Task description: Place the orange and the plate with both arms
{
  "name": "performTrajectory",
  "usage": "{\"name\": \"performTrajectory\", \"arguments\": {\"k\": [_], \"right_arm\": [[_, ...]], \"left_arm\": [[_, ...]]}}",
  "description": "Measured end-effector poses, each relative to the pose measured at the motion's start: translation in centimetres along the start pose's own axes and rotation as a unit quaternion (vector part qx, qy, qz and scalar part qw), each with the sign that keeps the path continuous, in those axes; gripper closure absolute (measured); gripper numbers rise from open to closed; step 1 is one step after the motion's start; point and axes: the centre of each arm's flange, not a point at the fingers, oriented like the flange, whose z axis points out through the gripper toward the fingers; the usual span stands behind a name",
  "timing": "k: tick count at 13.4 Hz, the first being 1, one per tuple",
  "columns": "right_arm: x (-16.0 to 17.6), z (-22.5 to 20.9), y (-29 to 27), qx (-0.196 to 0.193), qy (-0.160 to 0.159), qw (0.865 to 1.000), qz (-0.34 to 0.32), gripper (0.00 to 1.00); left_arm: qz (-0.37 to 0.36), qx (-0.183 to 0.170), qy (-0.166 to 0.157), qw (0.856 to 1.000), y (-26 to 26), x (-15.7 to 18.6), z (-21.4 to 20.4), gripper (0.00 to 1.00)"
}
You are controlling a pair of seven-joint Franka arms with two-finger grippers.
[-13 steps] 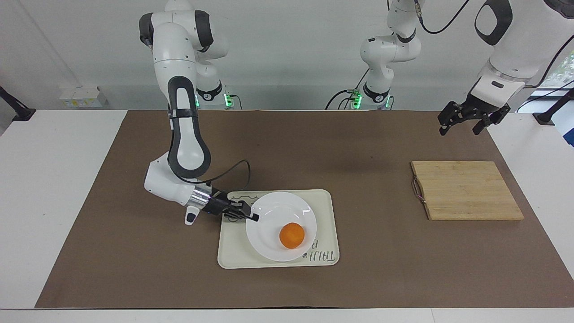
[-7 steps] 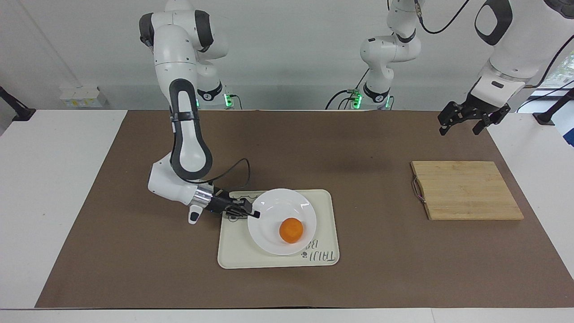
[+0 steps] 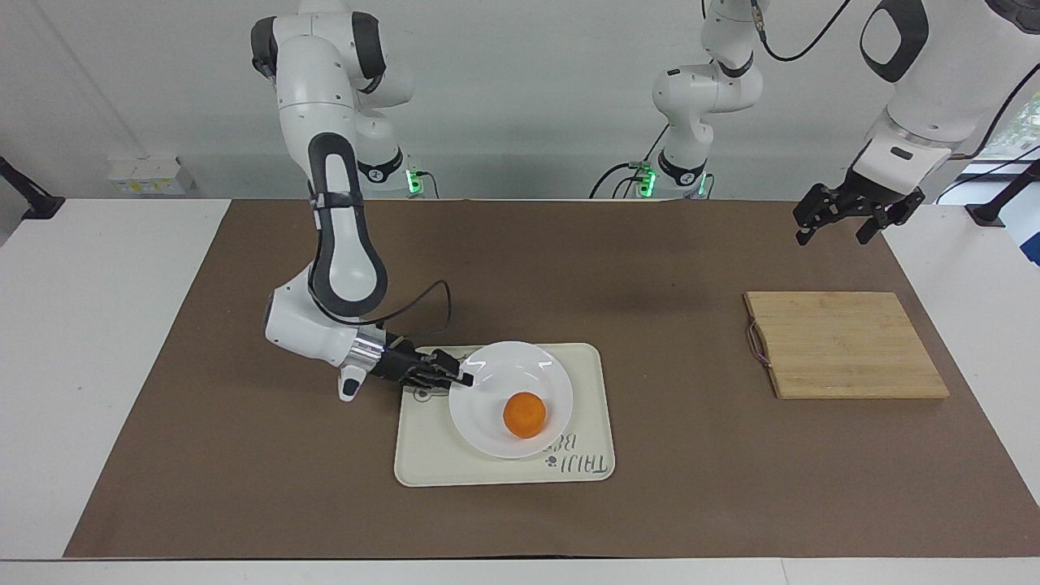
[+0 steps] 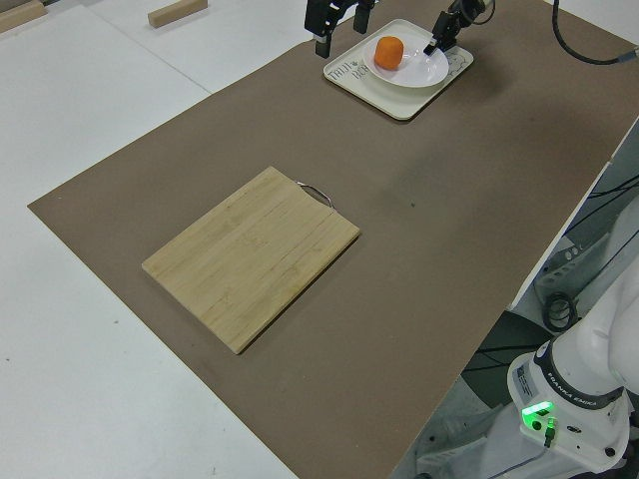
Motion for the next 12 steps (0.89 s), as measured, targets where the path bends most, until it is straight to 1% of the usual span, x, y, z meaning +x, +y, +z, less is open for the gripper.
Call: {"name": "performTrajectory", "arguments": {"k": [1,2,3,4,6,7,9,10,12], "right_arm": [[0.1,-1.5,-1.3,-0.019,0.002,1.000,-0.004,0.31],[0.1,-3.0,-2.5,-0.037,0.006,0.999,-0.010,0.19],[0.1,-4.5,-3.5,-0.063,0.009,0.998,-0.020,0.09],[0.0,-6.1,-4.4,-0.100,0.010,0.995,-0.030,0.01],[-0.5,-9.5,-6.3,-0.187,0.017,0.981,-0.048,0.00],[-1.0,-11.1,-7.5,-0.225,0.019,0.973,-0.054,0.00],[-2.3,-14.0,-9.0,-0.286,0.012,0.957,-0.045,0.00],[-2.9,-15.6,-9.4,-0.315,0.015,0.948,-0.037,0.00],[-3.8,-18.4,-10.1,-0.358,0.021,0.933,-0.035,0.00]], "left_arm": [[0.000,0.000,0.000,1.000,0.0,0.0,0.0,0.00],[0.000,0.000,0.000,1.000,0.0,0.0,0.0,0.00],[0.000,0.000,0.000,1.000,0.0,0.0,0.0,0.00],[0.000,0.000,0.000,1.000,0.0,0.0,0.0,0.00],[0.000,0.000,0.000,1.000,0.0,0.0,0.0,0.00],[0.000,0.000,0.000,1.000,0.0,0.0,0.0,0.00],[0.000,0.000,0.000,1.000,0.0,0.0,0.0,0.00],[0.000,0.000,0.000,1.000,0.0,0.0,0.0,0.00],[0.000,0.000,0.000,1.000,0.0,0.0,0.0,0.00]]}}
